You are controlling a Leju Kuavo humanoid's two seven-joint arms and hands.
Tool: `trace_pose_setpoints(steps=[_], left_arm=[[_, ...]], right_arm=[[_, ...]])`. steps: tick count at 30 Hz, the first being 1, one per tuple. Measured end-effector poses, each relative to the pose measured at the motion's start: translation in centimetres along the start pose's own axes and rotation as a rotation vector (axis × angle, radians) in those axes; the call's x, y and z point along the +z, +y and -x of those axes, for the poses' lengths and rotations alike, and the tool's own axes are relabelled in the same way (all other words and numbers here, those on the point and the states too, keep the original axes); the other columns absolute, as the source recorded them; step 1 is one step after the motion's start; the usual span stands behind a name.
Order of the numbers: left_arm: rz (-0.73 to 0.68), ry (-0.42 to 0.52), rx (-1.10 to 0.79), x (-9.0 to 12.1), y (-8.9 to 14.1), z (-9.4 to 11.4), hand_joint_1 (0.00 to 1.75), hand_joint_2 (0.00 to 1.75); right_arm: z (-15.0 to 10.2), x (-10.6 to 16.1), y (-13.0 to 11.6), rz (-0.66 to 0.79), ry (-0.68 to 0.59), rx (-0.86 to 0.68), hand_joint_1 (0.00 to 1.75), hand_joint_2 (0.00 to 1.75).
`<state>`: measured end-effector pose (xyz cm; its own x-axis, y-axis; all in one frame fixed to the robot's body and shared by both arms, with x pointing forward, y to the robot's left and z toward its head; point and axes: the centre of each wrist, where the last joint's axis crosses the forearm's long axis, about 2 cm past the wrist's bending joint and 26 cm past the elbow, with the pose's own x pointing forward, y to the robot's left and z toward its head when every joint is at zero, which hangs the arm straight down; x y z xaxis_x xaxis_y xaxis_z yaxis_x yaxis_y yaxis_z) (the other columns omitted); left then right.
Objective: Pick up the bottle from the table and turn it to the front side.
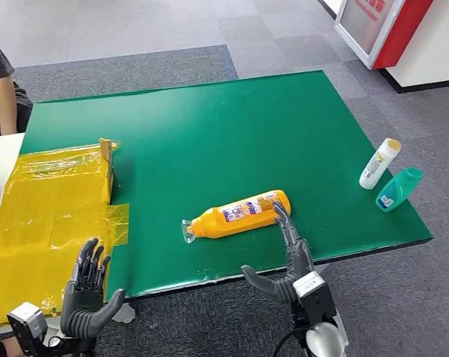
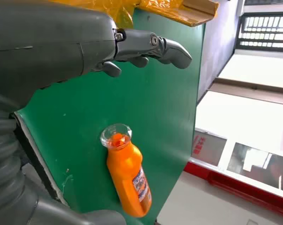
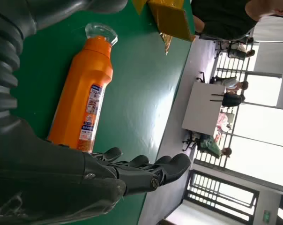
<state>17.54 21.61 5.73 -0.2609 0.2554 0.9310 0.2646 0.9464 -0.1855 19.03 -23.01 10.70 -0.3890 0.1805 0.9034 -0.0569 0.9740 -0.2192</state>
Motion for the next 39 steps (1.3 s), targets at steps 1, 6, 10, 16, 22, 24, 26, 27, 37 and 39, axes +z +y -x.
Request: trace_pose_setpoints(steps=[1,6,10,16,22,24,26,27,37,39], left_arm=[[0.0,0.0,0.0,0.0,0.0,0.0,0.0,1.75],[-0.007,-0.003,-0.002,0.3,0.3,0.0,0.0,1.75],[-0.01,0.0,-0.007,0.4,0.5,-0.1,0.0,1.75],[-0.005,0.001,-0.011,0.6,0.8,-0.1,0.0,1.75],[-0.004,-0.004,-0.009,0.6,0.9,-0.2,0.0,1.75],[-0.004,-0.012,-0.008,0.5,0.9,-0.2,0.0,1.75],[-0.006,-0.022,-0.006,0.4,0.9,-0.1,0.0,1.75],[-0.007,-0.026,-0.005,0.4,1.0,-0.1,0.0,1.75],[-0.004,-0.061,0.007,-0.9,1.1,0.3,0.0,1.75],[0.0,-0.071,0.012,-1.3,1.1,0.5,0.0,1.75]], right_arm=[[0.0,0.0,0.0,0.0,0.001,0.0,0.0,1.75],[0.0,0.0,0.0,0.011,0.009,0.007,0.0,1.75],[0.0,0.0,-0.1,0.027,0.024,0.09,0.0,1.75],[-0.6,-1.2,-0.7,0.001,0.129,0.465,0.0,1.75],[-0.9,-3.3,-1.7,-0.038,0.167,0.628,0.0,1.75],[-0.8,-4.5,-2.2,-0.068,0.199,0.703,0.0,1.75],[-0.5,-5.6,-2.8,-0.101,0.22,0.759,0.0,1.75],[-0.2,-6.2,-3.0,-0.119,0.228,0.785,0.0,1.75],[2.9,-11.7,-4.8,-0.348,0.334,0.969,0.0,1.75],[3.9,-13.0,-5.2,-0.419,0.366,0.983,0.0,1.75]])
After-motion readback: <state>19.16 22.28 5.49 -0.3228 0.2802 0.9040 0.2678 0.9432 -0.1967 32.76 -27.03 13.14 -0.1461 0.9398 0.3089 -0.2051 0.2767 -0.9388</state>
